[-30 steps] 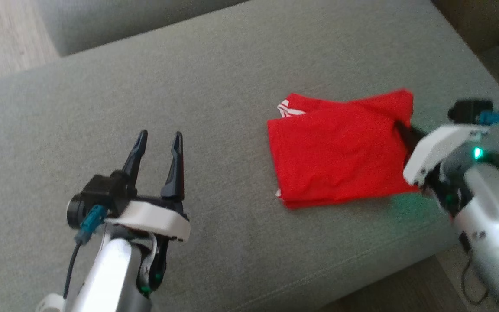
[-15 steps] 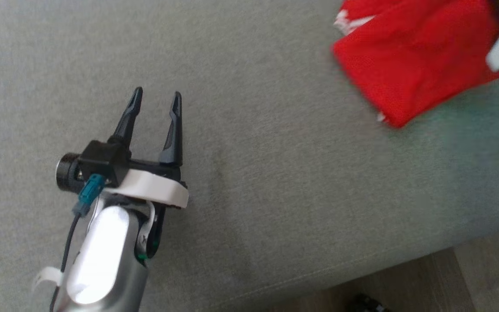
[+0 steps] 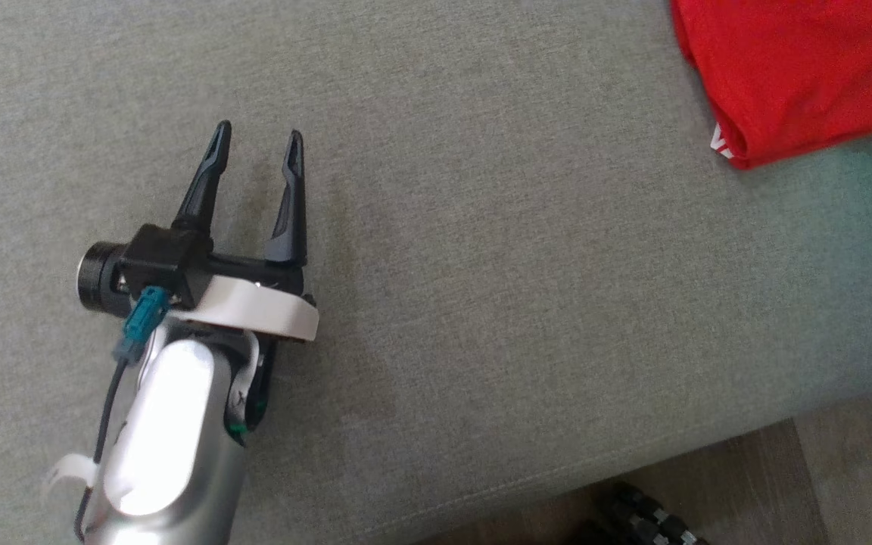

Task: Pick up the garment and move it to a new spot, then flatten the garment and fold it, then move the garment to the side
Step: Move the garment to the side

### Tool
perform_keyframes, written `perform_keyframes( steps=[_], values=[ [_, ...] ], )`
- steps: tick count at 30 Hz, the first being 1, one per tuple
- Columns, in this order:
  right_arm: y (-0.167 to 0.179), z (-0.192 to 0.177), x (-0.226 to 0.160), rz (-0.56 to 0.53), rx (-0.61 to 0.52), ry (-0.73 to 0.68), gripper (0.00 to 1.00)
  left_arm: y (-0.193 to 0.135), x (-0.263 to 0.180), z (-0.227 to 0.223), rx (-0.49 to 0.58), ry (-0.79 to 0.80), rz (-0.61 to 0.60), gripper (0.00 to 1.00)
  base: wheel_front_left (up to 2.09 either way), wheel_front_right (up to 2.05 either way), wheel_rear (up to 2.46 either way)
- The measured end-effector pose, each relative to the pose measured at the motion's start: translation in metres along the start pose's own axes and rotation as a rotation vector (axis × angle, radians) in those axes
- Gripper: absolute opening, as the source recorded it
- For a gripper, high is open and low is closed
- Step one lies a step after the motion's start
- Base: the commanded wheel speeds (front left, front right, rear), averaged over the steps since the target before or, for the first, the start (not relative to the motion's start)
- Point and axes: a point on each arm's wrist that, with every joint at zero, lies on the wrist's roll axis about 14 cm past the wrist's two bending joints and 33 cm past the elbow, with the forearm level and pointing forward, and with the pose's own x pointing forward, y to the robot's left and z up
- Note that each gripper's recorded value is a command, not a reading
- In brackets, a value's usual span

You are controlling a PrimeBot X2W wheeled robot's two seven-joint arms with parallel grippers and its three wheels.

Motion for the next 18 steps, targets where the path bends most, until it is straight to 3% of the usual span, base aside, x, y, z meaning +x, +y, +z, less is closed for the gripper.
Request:
perform_keyframes(
  steps=[7,8,9,10,18],
  values=[
    [-0.012,0.007,-0.004,-0.04,-0.002,-0.015,0.0,-0.001,0.003,0.005,0.005,-0.012,-0.005,1.0,0.0,0.0,0.0],
    [-0.012,0.007,-0.004,-0.044,-0.002,-0.014,0.3,0.0,0.001,0.007,0.009,-0.015,-0.002,1.0,0.0,0.0,0.0],
    [-0.012,0.006,-0.005,-0.044,0.001,-0.012,0.78,0.0,0.001,0.009,0.011,-0.017,0.0,1.0,0.0,0.0,0.0],
    [-0.011,0.006,-0.006,-0.041,0.004,-0.012,1.0,0.0,0.0,0.011,0.014,-0.021,0.001,1.0,0.0,0.0,0.0],
    [-0.001,0.039,-0.024,-0.008,-0.043,-0.137,1.0,0.0,-0.009,0.039,0.02,-0.071,0.017,1.0,0.0,0.0,0.0]
  ],
)
